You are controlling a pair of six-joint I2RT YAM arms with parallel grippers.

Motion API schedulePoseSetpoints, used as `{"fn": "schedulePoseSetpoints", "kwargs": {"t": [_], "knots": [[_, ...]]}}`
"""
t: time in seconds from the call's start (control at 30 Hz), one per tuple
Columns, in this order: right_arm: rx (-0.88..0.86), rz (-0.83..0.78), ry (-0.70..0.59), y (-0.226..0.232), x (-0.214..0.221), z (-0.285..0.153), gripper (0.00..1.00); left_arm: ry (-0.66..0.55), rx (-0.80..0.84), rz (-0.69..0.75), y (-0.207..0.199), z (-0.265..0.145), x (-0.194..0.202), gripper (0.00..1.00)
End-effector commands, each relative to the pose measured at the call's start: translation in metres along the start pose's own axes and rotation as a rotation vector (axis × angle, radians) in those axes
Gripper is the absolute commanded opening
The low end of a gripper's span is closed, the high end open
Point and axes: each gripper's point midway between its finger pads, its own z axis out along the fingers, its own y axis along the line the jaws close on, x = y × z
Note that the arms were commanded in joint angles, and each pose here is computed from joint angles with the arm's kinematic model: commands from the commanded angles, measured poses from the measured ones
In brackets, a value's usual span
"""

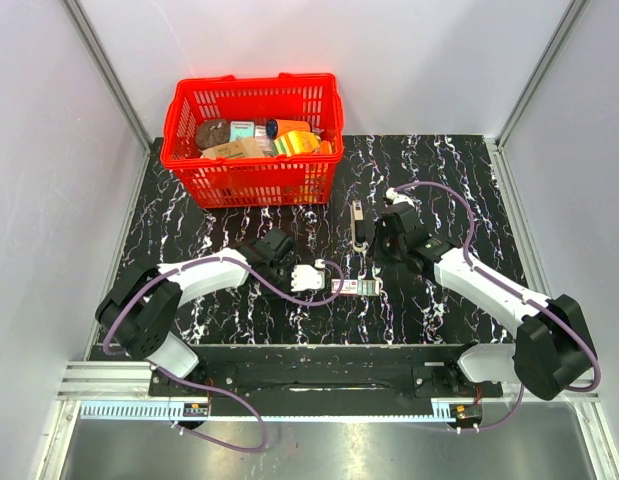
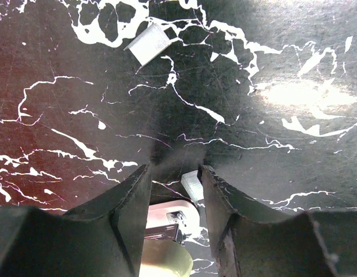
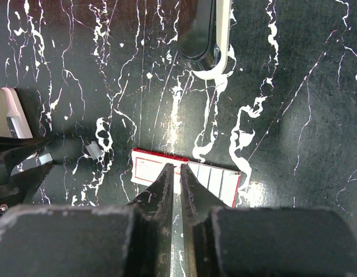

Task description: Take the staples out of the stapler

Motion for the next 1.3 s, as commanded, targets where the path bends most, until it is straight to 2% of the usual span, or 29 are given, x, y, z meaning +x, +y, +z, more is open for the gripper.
{"fn": "schedulePoseSetpoints", "kwargs": {"t": [0.0, 0.07, 0.17, 0.43, 0.8, 1.27], "knots": [[-0.059, -0.008, -0.077, 0.019, -0.028, -0.015, 0.13, 0.056, 0.003, 0.006, -0.004, 0.005, 0.013, 0.45], [-0.062, -0.012, -0.076, 0.020, -0.028, -0.015, 0.13, 0.060, 0.010, 0.000, -0.006, 0.004, 0.013, 0.45], [-0.055, -0.018, -0.078, 0.020, -0.030, -0.016, 0.13, 0.064, 0.018, -0.005, -0.008, 0.003, 0.014, 0.53], [-0.029, -0.030, -0.095, 0.016, -0.036, -0.021, 0.12, 0.076, 0.013, -0.044, -0.011, 0.002, 0.015, 0.64], [-0.024, -0.037, -0.099, 0.016, -0.039, -0.022, 0.11, 0.105, 0.032, -0.128, -0.028, 0.000, 0.024, 0.54], [-0.033, -0.042, -0.110, 0.018, -0.043, -0.029, 0.10, 0.124, 0.014, -0.184, -0.027, 0.006, 0.022, 0.52]]}}
